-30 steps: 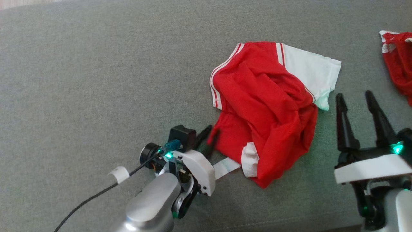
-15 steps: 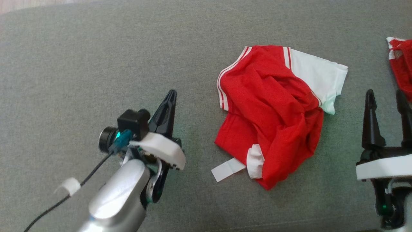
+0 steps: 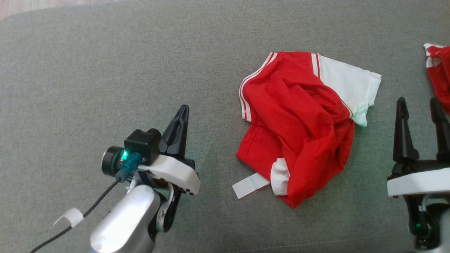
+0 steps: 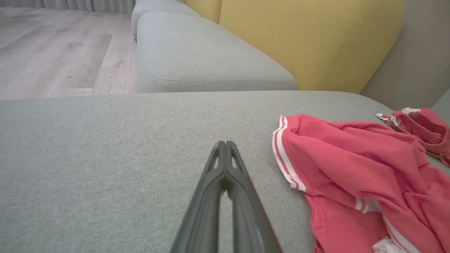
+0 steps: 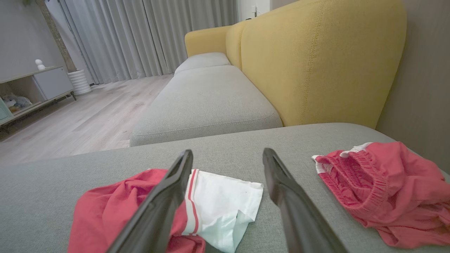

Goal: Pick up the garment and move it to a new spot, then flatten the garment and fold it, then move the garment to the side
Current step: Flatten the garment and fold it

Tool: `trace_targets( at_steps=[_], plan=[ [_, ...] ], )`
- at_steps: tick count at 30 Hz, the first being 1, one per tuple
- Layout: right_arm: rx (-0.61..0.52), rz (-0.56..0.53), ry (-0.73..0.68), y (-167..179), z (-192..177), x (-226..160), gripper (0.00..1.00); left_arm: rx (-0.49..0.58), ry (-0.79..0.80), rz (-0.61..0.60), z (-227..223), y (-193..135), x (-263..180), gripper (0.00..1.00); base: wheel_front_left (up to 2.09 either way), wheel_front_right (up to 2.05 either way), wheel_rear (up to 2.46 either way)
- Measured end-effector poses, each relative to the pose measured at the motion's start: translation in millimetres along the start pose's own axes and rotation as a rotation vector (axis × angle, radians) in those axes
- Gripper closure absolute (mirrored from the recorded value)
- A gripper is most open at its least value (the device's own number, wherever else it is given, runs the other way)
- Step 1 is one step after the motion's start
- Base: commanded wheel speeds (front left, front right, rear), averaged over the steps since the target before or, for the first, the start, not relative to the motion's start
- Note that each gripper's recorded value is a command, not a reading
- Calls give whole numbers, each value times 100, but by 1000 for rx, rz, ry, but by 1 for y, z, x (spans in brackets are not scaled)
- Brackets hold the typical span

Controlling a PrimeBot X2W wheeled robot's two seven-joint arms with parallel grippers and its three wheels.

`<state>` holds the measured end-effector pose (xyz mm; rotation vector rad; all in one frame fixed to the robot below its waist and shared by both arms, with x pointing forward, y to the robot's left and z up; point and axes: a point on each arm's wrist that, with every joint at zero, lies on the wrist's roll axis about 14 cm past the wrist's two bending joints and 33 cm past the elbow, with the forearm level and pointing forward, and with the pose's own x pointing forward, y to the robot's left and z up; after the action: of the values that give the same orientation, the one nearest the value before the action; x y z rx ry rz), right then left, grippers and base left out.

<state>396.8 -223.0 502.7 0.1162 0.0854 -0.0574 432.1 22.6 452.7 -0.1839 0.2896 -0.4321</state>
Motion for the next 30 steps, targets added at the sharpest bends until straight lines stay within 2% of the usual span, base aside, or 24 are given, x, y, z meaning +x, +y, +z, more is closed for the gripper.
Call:
trace_targets(
  at_steps=[2,3,4,8,12,19,23,30],
  plan=[
    [1,4,-1,1,0,0,0,23,-16,7,4,3,-1,100,0,0,0],
    [4,6,-1,2,0,0,0,45,-35,18,8,6,-2,27,0,0,0],
    [7,8,-2,3,1,0,0,74,-60,37,12,11,-3,0,0,0,0],
    [10,23,1,8,1,-1,0,151,-180,106,38,31,-11,0,0,0,0],
    [13,44,0,15,2,1,0,188,-286,227,64,69,-26,0,0,0,0],
    [2,98,23,33,-1,0,0,161,-279,450,56,129,-75,0,0,0,0],
    [-5,123,35,42,-3,-3,0,139,-227,503,42,145,-96,0,0,0,0],
    [-5,131,35,45,-1,-3,0,114,-185,502,35,142,-105,0,0,0,0]
  ],
)
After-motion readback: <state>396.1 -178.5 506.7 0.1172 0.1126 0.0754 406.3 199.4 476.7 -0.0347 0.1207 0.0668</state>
